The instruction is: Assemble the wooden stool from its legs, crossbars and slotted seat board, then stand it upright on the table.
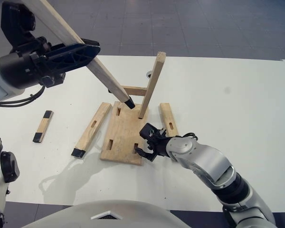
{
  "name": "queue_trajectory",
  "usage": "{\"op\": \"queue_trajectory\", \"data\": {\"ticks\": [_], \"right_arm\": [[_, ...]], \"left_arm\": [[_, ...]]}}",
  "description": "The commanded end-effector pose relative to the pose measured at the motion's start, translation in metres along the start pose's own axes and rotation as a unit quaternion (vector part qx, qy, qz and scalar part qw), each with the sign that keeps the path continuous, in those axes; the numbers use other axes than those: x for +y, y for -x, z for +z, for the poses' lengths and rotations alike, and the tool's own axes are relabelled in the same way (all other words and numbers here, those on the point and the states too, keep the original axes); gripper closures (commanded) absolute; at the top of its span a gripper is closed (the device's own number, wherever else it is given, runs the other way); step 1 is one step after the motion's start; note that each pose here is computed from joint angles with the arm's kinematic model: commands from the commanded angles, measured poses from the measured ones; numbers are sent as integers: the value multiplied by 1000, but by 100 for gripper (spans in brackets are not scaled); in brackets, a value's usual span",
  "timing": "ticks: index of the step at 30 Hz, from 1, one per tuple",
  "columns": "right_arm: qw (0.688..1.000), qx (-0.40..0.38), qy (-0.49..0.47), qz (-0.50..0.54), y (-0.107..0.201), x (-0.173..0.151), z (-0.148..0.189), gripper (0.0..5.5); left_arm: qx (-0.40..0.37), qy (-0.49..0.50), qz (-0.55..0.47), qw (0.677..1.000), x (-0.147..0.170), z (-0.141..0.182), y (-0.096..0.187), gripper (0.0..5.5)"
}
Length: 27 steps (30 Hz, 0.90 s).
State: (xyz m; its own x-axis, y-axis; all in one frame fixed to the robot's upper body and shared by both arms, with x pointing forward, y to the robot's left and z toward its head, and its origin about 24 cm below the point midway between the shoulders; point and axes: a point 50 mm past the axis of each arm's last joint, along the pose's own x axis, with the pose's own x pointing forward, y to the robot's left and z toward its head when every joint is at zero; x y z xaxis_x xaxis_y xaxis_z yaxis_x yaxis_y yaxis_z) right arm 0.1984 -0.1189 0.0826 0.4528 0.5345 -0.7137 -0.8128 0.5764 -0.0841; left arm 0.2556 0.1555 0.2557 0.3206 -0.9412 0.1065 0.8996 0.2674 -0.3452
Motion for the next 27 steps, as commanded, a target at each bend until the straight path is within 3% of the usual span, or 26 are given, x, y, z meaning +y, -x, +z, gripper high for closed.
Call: {"op": "queue_trajectory", "data": {"ticks": [1,7,12,17,22,27], "right_arm": [[997,73,32,-18,14,-27,-28,115],[994,78,78,-13,32,-64,-37,115],[992,4,118,47,34,-68,-25,115],[988,-9,127,82,36,-65,-25,115],[984,7,141,107,40,-65,-33,115],[992,-11,115,56,32,-73,-22,115]], "left_arm": [[16,-25,4,1000,-5,7,9,344],[80,-29,-2,996,-14,-10,37,344],[144,-16,59,988,7,-62,49,344],[119,-23,61,991,25,-88,43,344],[72,-67,59,993,43,-87,34,344],[51,-82,51,994,51,-86,30,344]]}}
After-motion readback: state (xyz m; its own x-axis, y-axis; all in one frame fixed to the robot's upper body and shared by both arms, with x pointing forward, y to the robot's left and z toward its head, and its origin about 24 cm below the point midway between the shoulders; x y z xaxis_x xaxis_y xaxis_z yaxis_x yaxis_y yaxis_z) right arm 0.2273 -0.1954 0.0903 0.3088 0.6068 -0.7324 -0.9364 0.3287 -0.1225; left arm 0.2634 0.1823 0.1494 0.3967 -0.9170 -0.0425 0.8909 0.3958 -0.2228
